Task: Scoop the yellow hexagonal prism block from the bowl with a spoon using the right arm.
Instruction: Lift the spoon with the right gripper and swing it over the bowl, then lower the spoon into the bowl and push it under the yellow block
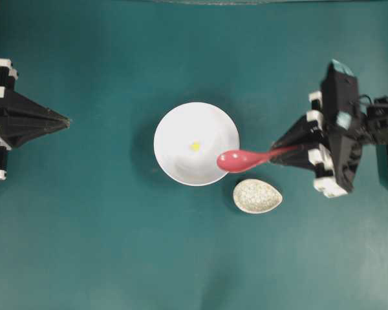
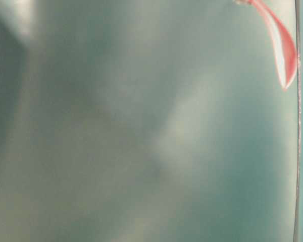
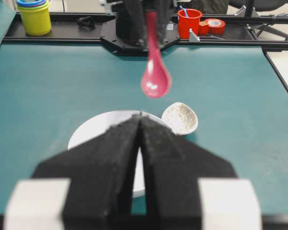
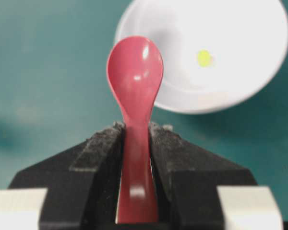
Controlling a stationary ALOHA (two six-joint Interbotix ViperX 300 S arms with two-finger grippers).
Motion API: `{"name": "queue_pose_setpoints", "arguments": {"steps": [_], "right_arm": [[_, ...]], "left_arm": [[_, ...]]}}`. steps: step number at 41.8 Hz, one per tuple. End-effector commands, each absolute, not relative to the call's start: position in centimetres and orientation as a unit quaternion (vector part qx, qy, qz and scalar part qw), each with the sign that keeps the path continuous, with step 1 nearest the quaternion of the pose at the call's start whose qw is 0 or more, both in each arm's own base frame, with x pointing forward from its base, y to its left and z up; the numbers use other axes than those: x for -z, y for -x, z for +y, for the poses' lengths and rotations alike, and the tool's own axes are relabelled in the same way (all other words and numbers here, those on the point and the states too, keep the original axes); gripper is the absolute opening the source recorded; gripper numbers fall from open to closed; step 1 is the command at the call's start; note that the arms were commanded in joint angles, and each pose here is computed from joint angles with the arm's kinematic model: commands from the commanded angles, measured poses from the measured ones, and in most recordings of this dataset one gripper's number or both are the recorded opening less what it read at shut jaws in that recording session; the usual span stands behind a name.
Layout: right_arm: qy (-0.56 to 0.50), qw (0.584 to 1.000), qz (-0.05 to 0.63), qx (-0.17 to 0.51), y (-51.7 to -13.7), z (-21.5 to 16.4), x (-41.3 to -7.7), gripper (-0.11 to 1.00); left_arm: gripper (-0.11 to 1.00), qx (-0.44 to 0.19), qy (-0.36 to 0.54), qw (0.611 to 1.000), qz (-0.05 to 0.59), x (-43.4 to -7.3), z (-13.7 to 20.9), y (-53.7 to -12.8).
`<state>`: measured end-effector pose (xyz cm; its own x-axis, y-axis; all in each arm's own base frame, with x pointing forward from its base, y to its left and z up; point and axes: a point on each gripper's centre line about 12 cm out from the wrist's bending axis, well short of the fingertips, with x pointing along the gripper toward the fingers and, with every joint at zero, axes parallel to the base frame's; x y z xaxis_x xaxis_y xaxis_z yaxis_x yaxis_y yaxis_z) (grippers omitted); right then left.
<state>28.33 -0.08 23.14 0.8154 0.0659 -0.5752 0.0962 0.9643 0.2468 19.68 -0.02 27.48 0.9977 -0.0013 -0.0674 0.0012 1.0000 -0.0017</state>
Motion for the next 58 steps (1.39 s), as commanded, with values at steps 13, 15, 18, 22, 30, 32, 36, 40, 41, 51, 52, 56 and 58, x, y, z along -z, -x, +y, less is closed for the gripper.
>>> {"name": "queue_pose_setpoints", "arguments": {"steps": [13,15,18,22,30,32,36,40,41,51,52,56,58], "right_arm": [[-0.141,0.907,0.397,0.007,-32.8,-3.1,-24.9,0.23],[-0.141,0.899,0.415,0.004,-33.4,-3.2,-24.6,0.23],[-0.136,0.89,0.435,-0.002,-34.3,-3.4,-24.4,0.23],[-0.129,0.881,0.456,-0.008,-35.7,-3.6,-24.2,0.23],[-0.12,0.865,0.487,-0.001,-37.3,-4.1,-23.3,0.23],[-0.119,0.86,0.495,0.004,-37.4,-4.3,-22.9,0.23],[-0.118,0.853,0.509,0.013,-37.4,-4.5,-22.3,0.23],[-0.121,0.849,0.514,0.021,-37.4,-4.6,-21.8,0.23],[-0.121,0.848,0.516,0.022,-37.4,-4.6,-21.7,0.23],[-0.121,0.841,0.526,0.02,-37.7,-4.4,-20.6,0.23],[-0.121,0.842,0.526,0.02,-37.8,-4.4,-20.6,0.23],[-0.12,0.839,0.53,0.019,-38.0,-4.3,-20.1,0.23],[-0.12,0.84,0.529,0.019,-38.1,-4.3,-20.0,0.23]], "left_arm": [[0.0,0.001,0.001,1.0,0.024,-28.2,0.0,-19.9],[0.0,0.001,0.001,1.0,0.022,-28.2,0.0,-19.9],[0.0,0.0,0.002,1.0,0.018,-28.3,0.0,-19.9],[0.0,0.001,0.001,1.0,0.013,-28.4,0.0,-20.0],[0.0,0.001,0.001,1.0,0.008,-28.5,0.0,-20.0],[0.0,0.001,0.0,1.0,0.009,-28.4,0.0,-20.0],[0.0,0.001,-0.001,1.0,0.009,-28.4,0.0,-20.0],[0.0,0.001,-0.001,1.0,0.009,-28.4,0.0,-20.0],[0.0,0.001,-0.001,1.0,0.009,-28.4,0.0,-20.0],[0.0,0.001,-0.003,1.0,0.009,-28.4,0.0,-20.0],[0.0,0.0,-0.003,1.0,0.01,-28.4,0.0,-20.0],[0.0,0.001,-0.004,1.0,0.009,-28.4,0.0,-20.0],[0.0,0.001,-0.004,1.0,0.009,-28.4,0.0,-20.0]]}}
